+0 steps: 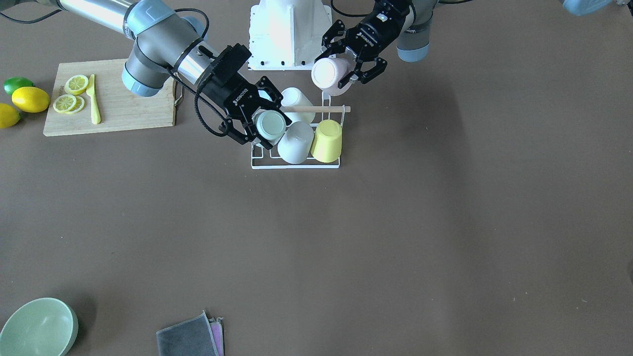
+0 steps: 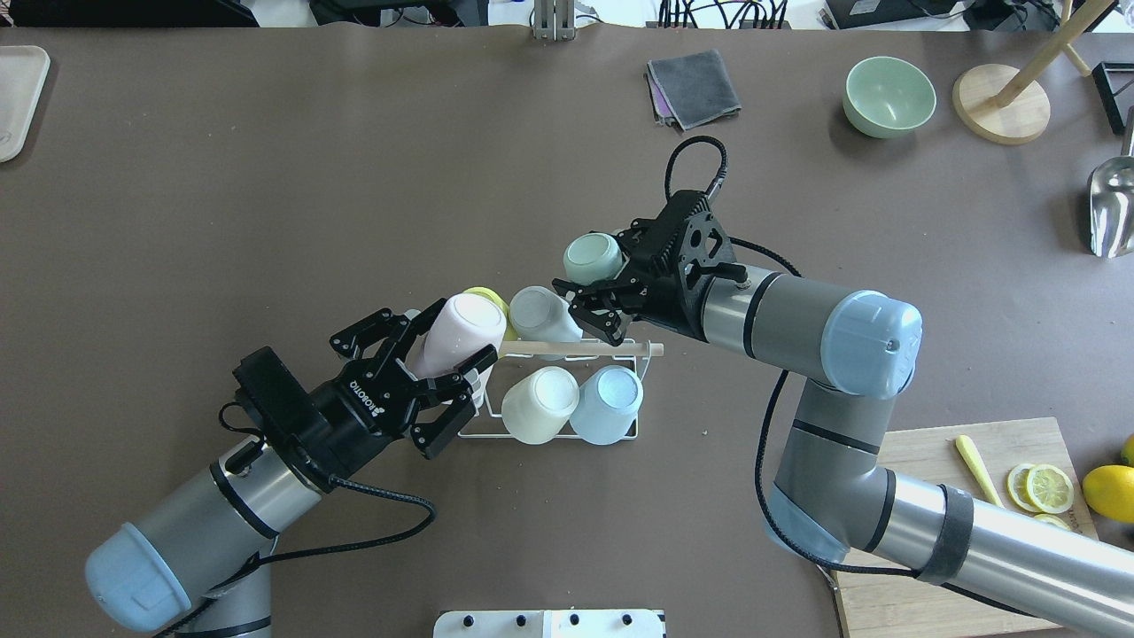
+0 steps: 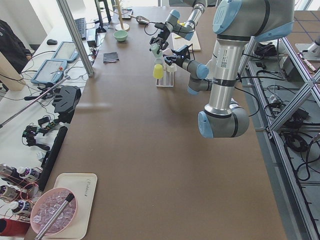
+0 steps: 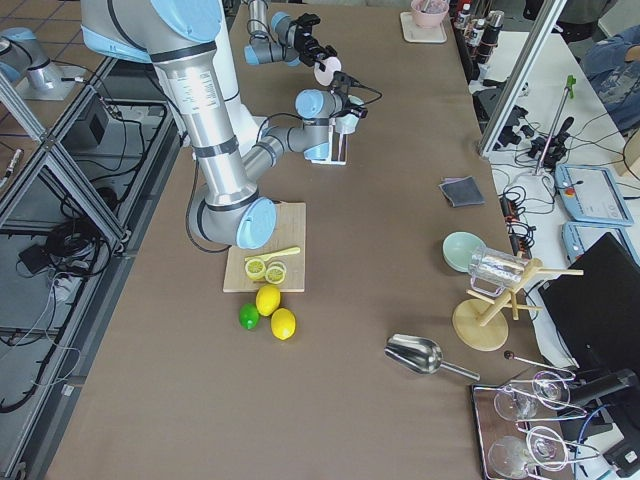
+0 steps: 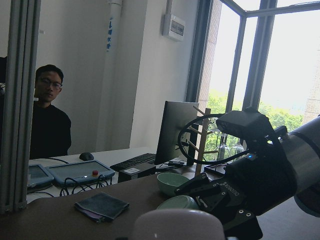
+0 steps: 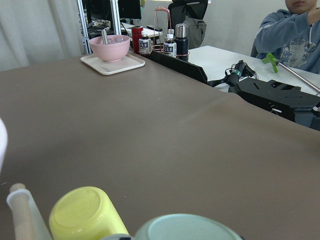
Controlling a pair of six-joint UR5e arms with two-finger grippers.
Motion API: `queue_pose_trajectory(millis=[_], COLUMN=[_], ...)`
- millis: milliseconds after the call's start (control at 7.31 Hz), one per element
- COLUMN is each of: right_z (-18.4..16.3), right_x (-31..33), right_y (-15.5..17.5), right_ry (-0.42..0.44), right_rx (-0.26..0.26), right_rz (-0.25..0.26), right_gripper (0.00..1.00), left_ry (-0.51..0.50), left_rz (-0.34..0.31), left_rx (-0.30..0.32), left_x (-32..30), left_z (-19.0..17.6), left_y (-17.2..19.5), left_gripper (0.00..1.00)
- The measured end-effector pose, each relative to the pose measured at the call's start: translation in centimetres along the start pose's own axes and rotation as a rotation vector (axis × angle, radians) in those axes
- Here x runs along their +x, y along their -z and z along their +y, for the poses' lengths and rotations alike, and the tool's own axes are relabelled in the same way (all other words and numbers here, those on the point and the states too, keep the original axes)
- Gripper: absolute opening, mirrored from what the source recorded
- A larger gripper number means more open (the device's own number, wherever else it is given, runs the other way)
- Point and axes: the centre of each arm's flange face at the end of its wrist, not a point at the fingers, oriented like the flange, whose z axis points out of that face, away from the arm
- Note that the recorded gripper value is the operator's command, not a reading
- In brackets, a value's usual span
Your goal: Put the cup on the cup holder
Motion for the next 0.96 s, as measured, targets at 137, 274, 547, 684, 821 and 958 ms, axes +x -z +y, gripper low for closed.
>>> queue_pose_trajectory(millis=[137,274,547,684,821,958], right_z=[0.4,0.6,0.7,0.7,0.7,0.8], right_x=[0.1,0.0,-0.3,-0.5,-0.6,-0.6], right_y=[0.3,0.5,0.6,0.6,0.5,0.5], right_ry=[-0.002,-0.008,-0.022,-0.027,-0.036,-0.046], right_rx=[0.003,0.007,0.008,0.007,0.007,0.006], right_rz=[-0.004,-0.008,-0.016,-0.019,-0.020,-0.022], right_gripper=[0.16,0.99,1.00,1.00,1.00,1.00], left_ry=[0.012,0.026,0.042,0.042,0.042,0.040], left_rz=[0.002,0.010,0.020,0.020,0.018,0.016], left_rx=[0.004,0.009,0.015,0.014,0.014,0.011], left_x=[0.5,0.9,1.1,1.0,1.0,1.0], left_z=[0.7,1.1,1.8,2.0,2.1,2.4], left_y=[0.0,0.3,0.8,0.9,1.0,0.9], left_gripper=[0.00,0.00,0.00,0.00,0.00,0.00])
